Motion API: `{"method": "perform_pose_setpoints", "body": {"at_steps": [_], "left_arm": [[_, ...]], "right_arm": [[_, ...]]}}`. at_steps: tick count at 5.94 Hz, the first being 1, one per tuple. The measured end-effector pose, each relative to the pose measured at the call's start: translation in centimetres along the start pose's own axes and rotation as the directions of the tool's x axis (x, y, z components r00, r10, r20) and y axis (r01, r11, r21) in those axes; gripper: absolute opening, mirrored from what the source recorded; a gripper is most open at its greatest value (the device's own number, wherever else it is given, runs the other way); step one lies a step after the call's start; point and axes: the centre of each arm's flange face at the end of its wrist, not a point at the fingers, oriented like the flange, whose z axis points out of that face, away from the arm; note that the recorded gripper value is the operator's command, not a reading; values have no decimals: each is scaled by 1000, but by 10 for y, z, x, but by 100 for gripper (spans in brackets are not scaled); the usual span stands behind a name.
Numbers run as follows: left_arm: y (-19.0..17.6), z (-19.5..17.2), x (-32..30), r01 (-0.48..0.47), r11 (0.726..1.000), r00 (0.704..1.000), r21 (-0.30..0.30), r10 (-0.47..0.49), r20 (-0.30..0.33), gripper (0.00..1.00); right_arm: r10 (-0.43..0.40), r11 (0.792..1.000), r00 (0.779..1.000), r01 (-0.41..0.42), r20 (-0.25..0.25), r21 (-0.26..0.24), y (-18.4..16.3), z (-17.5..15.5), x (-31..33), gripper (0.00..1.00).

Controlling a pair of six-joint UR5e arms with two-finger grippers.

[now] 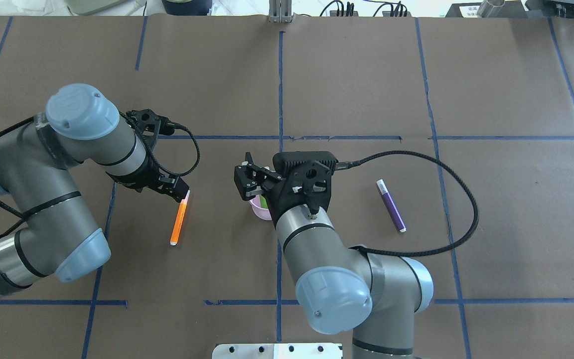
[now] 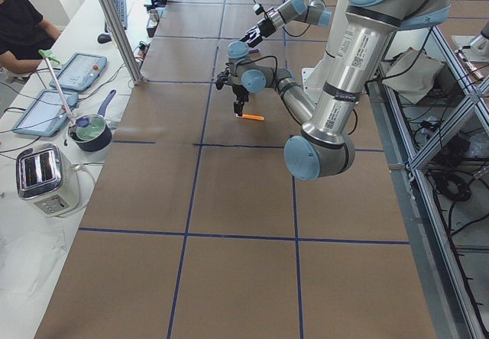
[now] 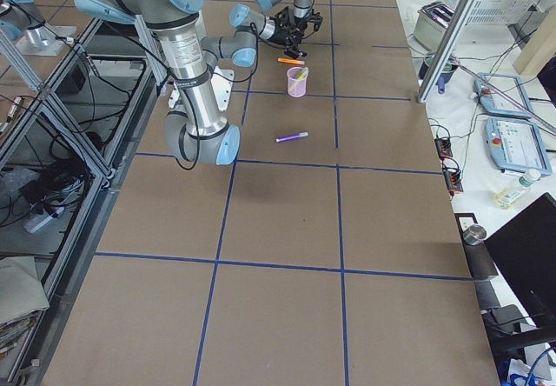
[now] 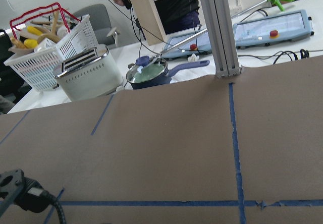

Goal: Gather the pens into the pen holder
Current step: 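Grasp the orange highlighter with the left gripper while the right gripper withdraws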

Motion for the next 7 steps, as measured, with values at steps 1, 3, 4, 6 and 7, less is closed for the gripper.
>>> {"method": "perform_pose_setpoints", "body": {"at_steps": [1,3,4,6,7], "left_arm": [[-3,10,3,9,1000,1000,-13,-9,9,80],[-11,21,8,8,1000,1000,-16,-8,6,74],[-15,30,8,2,1000,1000,-11,-3,-3,69],[-20,39,8,-3,1000,1000,-10,3,-10,46],[-20,40,9,-7,1000,1000,-11,7,-11,47]], "right_arm": [[9,991,1000,-8,8,-136,-26,2,38,99],[52,889,996,-82,-78,-451,-104,8,127,99],[85,836,991,-130,-108,-534,-137,1,164,99],[70,788,989,-134,-128,-601,-161,-11,222,99],[56,783,990,-123,-127,-609,-163,-14,232,99]]}}
